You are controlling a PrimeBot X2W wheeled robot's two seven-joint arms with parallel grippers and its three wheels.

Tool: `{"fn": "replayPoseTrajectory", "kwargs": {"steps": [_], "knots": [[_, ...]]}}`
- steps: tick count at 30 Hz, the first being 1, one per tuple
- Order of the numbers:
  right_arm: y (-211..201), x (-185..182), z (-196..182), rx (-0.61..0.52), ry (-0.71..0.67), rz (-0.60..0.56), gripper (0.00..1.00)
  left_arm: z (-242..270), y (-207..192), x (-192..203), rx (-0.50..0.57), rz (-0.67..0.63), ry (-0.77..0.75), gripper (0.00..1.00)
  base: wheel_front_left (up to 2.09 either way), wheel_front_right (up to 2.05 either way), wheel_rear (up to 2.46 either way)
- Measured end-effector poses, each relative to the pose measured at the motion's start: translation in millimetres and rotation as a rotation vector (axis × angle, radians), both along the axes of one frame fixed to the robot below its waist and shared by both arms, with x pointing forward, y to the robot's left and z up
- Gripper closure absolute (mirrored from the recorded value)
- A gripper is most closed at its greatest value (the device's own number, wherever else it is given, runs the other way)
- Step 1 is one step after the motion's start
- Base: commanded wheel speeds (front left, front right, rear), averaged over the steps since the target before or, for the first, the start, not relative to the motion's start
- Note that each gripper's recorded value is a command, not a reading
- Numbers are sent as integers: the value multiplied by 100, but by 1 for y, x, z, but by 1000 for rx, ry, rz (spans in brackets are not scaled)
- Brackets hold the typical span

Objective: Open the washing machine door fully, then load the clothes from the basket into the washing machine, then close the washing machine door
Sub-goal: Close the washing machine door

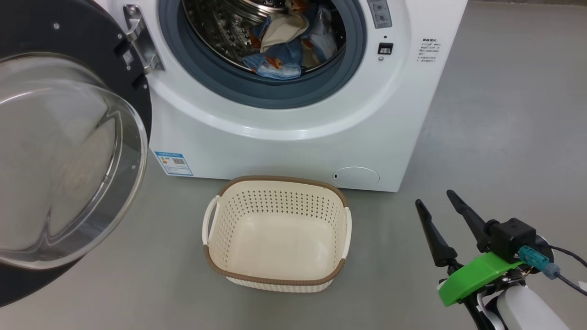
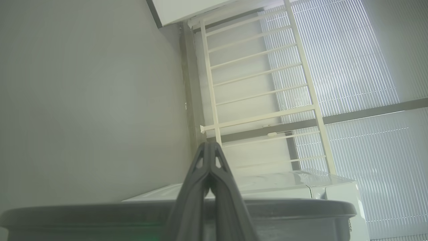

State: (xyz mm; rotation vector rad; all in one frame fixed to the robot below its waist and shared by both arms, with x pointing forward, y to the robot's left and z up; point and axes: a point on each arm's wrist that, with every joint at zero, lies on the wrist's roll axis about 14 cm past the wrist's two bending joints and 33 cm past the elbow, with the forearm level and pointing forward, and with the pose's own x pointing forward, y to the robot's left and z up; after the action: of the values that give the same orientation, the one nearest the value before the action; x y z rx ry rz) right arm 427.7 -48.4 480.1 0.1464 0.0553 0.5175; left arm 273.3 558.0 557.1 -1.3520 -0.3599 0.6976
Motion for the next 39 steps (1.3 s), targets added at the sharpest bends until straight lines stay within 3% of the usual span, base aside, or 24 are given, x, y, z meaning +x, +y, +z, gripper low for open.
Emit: {"fn": "replayPoseTrajectory", "kwargs": {"steps": [9, 23, 39], "knots": [[-5, 3, 4, -12, -8, -7, 0, -14, -15, 8, -44, -112, 43, 100, 0, 0, 0], [3, -3, 8, -19, -11, 18, 0, -20, -57, 7, -33, -436, 132, 100, 0, 0, 0], [18, -18, 14, 17, -16, 49, 0, -27, -167, 5, 28, -907, 123, 100, 0, 0, 0]]}}
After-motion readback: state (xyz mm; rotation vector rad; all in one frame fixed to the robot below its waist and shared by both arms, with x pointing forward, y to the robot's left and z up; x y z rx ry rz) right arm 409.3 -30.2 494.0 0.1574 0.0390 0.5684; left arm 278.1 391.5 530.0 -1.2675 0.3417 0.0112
